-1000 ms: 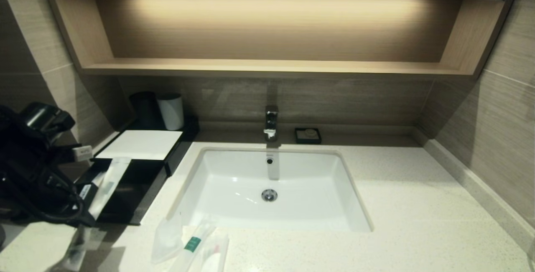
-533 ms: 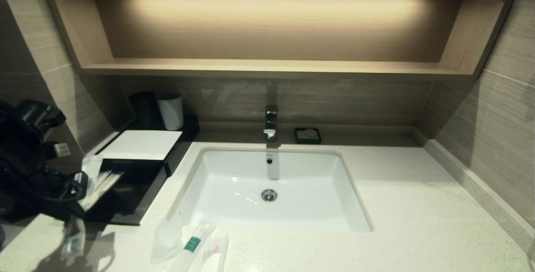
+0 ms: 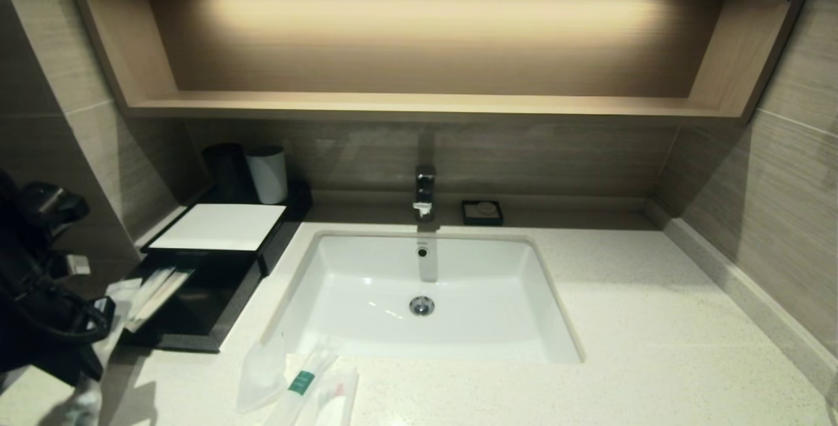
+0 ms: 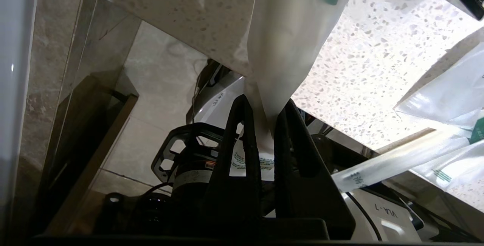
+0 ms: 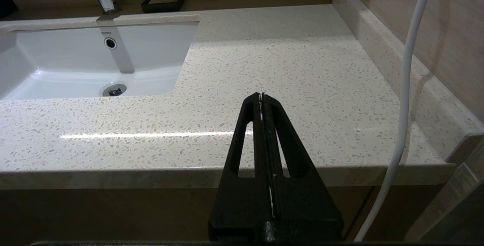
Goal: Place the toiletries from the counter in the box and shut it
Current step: Place the bathroom toiletry into the drawer
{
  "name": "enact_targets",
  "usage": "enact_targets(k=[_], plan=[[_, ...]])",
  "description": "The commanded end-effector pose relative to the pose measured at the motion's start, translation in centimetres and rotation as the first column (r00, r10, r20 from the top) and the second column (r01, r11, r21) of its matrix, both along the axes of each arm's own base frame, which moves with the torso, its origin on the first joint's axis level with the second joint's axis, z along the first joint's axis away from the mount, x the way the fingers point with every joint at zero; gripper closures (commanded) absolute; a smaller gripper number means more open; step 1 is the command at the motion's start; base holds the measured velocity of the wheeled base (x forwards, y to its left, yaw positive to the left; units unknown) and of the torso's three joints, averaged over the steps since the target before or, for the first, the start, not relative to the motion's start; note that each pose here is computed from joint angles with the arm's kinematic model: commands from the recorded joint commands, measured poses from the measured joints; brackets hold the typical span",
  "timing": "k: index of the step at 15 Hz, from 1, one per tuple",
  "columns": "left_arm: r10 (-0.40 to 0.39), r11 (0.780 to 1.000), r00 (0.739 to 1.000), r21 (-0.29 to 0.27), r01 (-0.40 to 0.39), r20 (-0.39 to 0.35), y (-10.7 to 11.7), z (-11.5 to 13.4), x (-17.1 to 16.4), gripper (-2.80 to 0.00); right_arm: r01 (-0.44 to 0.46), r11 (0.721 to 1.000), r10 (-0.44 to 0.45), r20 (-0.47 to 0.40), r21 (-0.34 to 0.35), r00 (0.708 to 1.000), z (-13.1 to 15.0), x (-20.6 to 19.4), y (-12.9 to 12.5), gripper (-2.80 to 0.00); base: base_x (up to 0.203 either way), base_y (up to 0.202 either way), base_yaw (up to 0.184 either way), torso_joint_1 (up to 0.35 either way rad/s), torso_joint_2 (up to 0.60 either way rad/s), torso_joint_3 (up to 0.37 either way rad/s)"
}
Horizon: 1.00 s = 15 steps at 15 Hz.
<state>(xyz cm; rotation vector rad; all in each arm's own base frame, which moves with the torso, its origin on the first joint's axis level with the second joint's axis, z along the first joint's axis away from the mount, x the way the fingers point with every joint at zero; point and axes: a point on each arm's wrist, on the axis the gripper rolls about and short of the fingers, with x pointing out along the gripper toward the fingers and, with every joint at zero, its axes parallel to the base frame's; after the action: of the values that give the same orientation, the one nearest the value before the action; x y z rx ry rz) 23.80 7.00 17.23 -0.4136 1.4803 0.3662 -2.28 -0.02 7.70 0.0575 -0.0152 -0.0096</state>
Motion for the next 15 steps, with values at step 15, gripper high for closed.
enact_targets(k=[15], plan=[[0.039, 0.998, 0.999, -0.046, -0.04, -0.015, 3.6, -0.6, 6.7, 0.0, 0.001, 1.0, -0.001, -0.001, 0.001, 1.0, 0.0, 0.0, 0.0, 0.0, 0.0, 0.0, 0.0, 0.0, 0.0, 0.0]])
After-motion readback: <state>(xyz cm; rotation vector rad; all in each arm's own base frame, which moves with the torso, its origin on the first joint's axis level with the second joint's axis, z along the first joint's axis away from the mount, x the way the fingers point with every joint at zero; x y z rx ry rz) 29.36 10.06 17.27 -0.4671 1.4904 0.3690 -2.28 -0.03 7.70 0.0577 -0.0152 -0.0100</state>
